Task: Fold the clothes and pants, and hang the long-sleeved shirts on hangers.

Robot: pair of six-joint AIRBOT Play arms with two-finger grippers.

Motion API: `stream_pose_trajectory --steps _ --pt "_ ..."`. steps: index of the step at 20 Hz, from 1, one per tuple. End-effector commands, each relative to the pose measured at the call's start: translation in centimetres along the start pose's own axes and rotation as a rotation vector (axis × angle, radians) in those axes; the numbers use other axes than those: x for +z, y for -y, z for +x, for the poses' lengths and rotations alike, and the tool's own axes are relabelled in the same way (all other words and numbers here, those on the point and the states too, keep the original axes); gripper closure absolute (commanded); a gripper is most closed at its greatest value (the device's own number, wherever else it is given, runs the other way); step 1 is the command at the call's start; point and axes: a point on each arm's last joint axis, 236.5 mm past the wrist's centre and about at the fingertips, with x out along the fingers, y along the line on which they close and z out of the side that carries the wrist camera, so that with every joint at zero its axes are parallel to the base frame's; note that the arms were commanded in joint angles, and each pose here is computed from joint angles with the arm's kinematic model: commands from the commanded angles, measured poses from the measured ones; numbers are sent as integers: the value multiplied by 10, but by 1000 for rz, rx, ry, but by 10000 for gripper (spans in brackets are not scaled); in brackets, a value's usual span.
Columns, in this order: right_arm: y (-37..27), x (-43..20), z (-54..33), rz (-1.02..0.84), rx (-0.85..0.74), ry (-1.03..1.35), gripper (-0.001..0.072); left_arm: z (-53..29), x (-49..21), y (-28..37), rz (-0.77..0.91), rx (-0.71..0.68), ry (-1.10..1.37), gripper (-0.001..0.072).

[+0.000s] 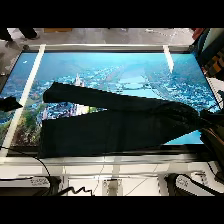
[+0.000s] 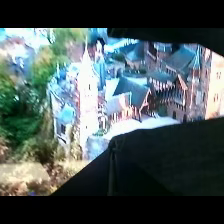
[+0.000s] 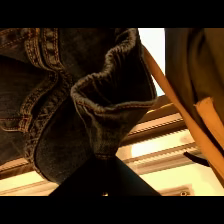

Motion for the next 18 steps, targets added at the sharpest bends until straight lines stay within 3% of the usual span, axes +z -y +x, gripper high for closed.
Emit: stream_pose_trajectory --steps 1,2,3,4,18 --pt "-3 4 15 -4 16 27 662 19 -32 1 -34 -61 -128 461" --pt "-6 6 17 -2 29 34 663 27 -41 2 -47 -82 -162 316" --pt "-9 8 18 0 41 44 662 33 -49 3 -58 -103 -190 230" --pt "-10 10 18 1 47 53 662 41 -57 3 -61 -121 -219 202" --pt "-27 19 16 12 120 88 662 136 -89 -1 -46 -218 -391 205"
